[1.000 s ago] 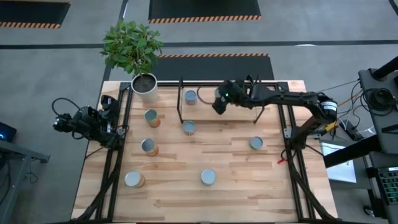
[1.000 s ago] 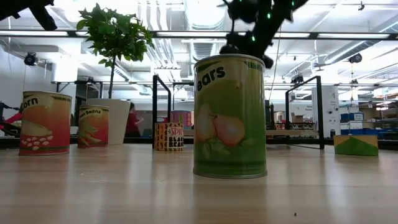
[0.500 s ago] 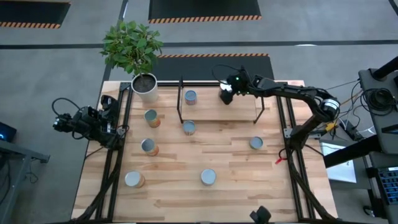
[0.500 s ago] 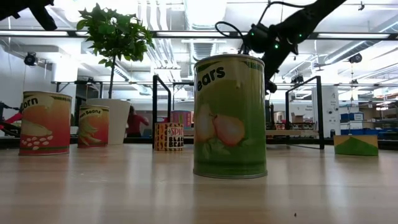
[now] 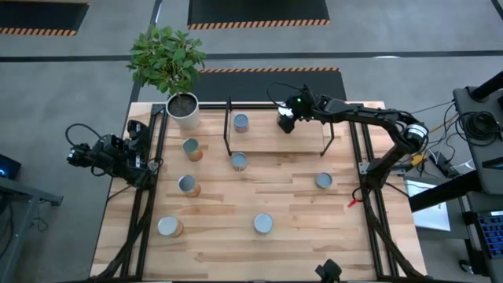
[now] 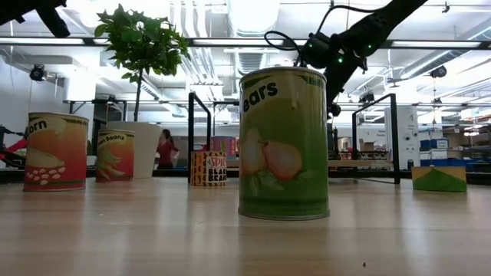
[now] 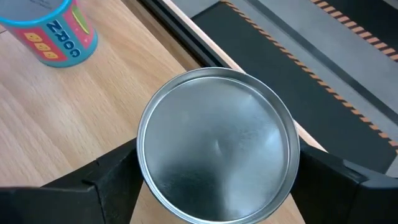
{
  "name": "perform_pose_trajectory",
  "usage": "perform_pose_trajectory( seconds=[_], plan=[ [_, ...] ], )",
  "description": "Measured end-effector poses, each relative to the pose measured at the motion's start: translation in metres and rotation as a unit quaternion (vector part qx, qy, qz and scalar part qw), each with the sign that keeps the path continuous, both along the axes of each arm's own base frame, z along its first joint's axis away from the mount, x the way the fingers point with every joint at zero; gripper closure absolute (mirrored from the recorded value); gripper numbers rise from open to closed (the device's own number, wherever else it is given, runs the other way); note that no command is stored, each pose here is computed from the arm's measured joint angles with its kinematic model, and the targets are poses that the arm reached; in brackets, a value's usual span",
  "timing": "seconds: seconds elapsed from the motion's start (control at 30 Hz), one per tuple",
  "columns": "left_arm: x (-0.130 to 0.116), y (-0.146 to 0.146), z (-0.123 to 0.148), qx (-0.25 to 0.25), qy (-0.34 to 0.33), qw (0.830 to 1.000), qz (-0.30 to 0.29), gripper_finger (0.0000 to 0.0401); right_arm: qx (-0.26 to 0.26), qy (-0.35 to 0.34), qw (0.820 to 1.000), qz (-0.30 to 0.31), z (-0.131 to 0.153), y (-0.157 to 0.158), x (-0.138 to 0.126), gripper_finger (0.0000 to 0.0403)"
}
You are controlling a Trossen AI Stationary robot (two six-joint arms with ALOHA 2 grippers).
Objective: Pick and place cans onto a shelf
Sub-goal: Put the canned oranges on the shelf, then put the canned pears on the shelf
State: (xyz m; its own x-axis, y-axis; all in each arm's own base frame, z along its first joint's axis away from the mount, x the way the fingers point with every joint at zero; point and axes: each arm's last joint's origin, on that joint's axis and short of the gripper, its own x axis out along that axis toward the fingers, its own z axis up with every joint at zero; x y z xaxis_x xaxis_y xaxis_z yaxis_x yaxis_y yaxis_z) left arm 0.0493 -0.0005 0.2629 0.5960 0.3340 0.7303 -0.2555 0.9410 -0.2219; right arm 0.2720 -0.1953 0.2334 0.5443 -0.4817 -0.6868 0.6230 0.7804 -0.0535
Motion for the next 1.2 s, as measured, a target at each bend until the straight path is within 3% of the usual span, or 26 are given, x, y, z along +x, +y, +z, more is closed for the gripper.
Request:
perform_pose_trajectory(
  seconds=[0.37,0.7,0.93,1.2],
  plan=[
    [0.000,0.000,0.000,0.000,0.000,1.000,0.000,0.0401,0.002,-0.007,1.000,-0.006,0.003,0.001,-0.001,0.0042],
    [0.000,0.000,0.000,-0.001,0.000,1.000,0.000,0.0401,-0.026,-0.100,0.995,-0.014,0.062,0.025,-0.026,0.0043],
    [0.000,0.000,0.000,-0.001,0.000,1.000,0.000,0.0401,-0.020,-0.179,0.977,0.111,0.099,0.088,-0.031,0.0070],
    [0.004,-0.004,0.000,0.037,-0.005,0.998,-0.042,0.0401,0.007,-0.162,0.948,0.274,0.080,0.176,-0.027,0.0100]
  ],
)
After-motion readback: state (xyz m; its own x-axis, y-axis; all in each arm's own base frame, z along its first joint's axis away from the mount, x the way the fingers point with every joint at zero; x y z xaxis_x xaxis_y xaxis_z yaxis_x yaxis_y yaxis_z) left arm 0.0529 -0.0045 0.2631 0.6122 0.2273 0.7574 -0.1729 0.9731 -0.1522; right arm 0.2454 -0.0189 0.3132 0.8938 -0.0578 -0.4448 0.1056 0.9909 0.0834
